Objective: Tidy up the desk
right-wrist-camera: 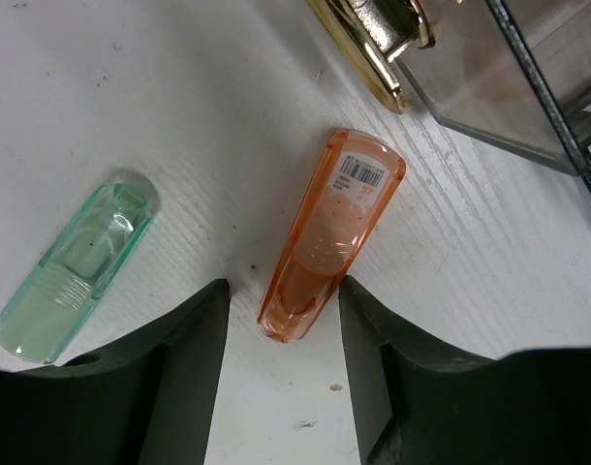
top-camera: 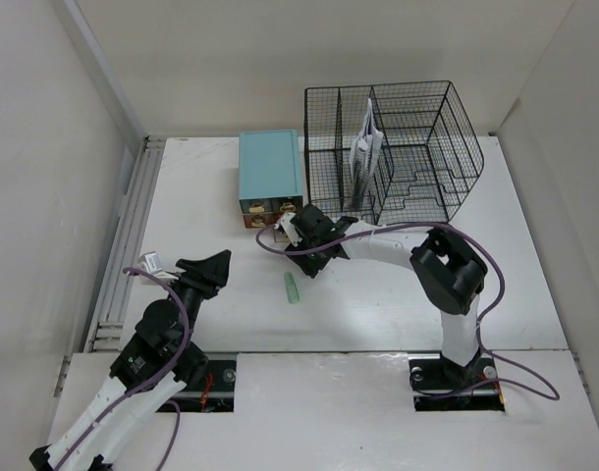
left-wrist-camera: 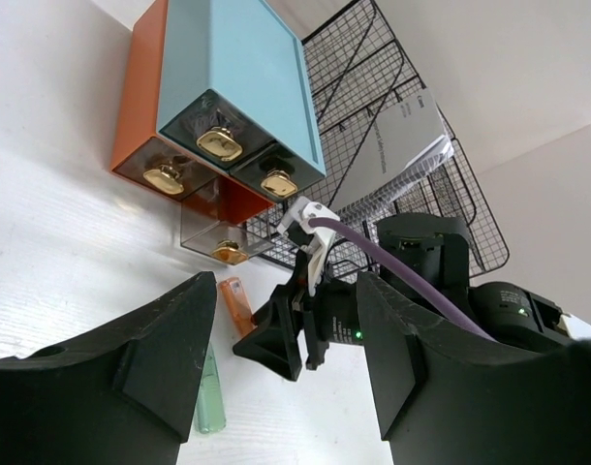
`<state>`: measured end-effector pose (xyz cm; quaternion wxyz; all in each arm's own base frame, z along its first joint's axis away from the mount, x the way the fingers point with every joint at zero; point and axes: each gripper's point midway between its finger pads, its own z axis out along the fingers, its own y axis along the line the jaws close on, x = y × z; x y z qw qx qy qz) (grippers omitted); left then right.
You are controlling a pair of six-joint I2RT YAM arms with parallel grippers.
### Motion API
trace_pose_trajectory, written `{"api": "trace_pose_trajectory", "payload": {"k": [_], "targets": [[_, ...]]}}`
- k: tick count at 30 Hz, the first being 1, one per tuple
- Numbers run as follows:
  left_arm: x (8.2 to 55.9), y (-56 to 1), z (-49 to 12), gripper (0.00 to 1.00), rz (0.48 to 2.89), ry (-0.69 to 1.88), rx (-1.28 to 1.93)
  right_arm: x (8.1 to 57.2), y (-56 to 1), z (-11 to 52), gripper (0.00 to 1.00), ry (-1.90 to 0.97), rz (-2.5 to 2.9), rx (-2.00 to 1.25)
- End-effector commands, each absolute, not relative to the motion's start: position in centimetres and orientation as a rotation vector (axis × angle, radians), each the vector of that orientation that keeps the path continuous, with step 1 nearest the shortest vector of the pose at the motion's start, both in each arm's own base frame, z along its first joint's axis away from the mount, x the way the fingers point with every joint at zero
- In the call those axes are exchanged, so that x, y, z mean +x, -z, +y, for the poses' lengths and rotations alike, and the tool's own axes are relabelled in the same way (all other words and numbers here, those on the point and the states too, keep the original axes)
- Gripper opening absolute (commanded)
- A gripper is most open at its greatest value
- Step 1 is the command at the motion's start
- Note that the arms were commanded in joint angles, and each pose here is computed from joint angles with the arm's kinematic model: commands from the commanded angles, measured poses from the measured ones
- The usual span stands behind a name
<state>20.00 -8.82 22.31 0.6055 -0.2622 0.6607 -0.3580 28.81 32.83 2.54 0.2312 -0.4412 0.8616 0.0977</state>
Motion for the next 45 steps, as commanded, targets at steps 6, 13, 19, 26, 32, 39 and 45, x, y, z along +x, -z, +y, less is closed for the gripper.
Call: {"api": "trace_pose_trajectory", "payload": {"k": [6, 13, 19, 26, 32, 39, 45], "targets": [[18.7, -25.7, -7.5, 0.57, 1.394, 0.912, -0.619, 29.9, -2.8, 34.1, 0.48, -0.303, 2.351, -1.172], [18.4, -26.0, -7.3, 0.57, 1.386, 0.912, -0.613, 29.8, -2.4, 33.8, 0.33, -0.285, 2.36, -1.172], [18.3, -26.2, -7.2, 0.57, 1.378, 0.918, -0.614, 30.0, -3.2, 33.7, 0.16, -0.28, 2.339, -1.157], [18.3, -26.2, -7.2, 0.57, 1.378, 0.918, -0.614, 30.2, -6.5, 33.9, 0.13, -0.303, 2.254, -1.177], [18.5, -26.4, -7.5, 0.57, 1.378, 0.927, -0.607, 28.7, -8.2, 34.7, 0.13, -0.305, 2.195, -1.247], [18.7, -26.4, -7.9, 0.57, 1.39, 0.927, -0.599, 26.3, -9.1, 35.5, 0.13, -0.381, 2.153, -1.36], [18.9, -26.4, -8.0, 0.57, 1.392, 0.92, -0.592, 25.8, -11.4, 36.6, 0.13, -0.402, 2.081, -1.38]]}}
